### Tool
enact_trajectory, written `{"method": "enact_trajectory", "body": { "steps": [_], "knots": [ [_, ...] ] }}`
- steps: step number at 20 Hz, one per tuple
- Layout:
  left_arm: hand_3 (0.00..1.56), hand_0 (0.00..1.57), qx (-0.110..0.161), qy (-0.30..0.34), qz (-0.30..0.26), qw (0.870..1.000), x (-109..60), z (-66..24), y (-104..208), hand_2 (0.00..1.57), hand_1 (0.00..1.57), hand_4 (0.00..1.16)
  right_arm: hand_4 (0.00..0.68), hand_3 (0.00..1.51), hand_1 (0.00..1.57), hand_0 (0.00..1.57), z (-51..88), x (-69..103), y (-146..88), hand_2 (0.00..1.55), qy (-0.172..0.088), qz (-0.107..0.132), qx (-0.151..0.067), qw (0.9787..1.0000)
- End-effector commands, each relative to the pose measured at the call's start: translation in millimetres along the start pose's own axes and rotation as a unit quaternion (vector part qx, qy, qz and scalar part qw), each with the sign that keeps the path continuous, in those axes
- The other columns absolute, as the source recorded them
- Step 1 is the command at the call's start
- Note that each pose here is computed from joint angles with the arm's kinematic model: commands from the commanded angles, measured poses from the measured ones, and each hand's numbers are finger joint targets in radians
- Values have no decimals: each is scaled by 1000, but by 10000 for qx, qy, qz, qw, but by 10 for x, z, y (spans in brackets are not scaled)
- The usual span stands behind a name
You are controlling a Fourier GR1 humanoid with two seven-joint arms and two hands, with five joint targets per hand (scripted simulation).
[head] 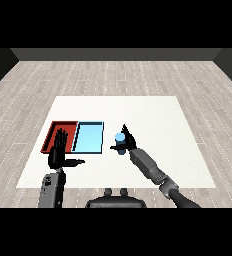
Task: Pick the blue can and put it in the blue box
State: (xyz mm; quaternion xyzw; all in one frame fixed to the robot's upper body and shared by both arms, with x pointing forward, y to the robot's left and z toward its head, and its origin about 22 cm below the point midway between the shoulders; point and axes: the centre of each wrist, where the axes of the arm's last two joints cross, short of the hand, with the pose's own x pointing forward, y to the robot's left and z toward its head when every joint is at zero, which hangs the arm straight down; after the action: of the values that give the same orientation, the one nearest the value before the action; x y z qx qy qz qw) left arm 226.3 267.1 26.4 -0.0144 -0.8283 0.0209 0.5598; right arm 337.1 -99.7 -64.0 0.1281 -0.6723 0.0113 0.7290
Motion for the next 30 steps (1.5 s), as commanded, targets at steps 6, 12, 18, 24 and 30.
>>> {"method": "enact_trajectory", "body": {
  "steps": [6,12,18,24,30],
  "knots": [
    [0,0,83,32,-26,10000,-54,-64,1,0,0,0,542,1510,1514,1514,-61,-16,80,1546,489,1711,-734,9813],
    [0,0,45,6,-116,9999,-55,95,-29,0,0,0,527,1491,1520,1520,-30,-61,159,1533,799,2122,-826,9704],
    [0,0,13,44,12,10000,-7,-106,-68,0,0,0,559,1423,1511,1511,-217,317,139,1486,33,1916,-516,9801],
    [0,0,-388,172,14,9991,26,-120,-328,0,0,0,567,1408,1529,1529,109,505,162,1478,-501,1914,-125,9801],
    [0,0,-809,140,-33,9966,-37,-268,-773,0,0,0,584,1416,1526,1526,301,841,-177,1484,-919,2101,-221,9731]
  ]
}}
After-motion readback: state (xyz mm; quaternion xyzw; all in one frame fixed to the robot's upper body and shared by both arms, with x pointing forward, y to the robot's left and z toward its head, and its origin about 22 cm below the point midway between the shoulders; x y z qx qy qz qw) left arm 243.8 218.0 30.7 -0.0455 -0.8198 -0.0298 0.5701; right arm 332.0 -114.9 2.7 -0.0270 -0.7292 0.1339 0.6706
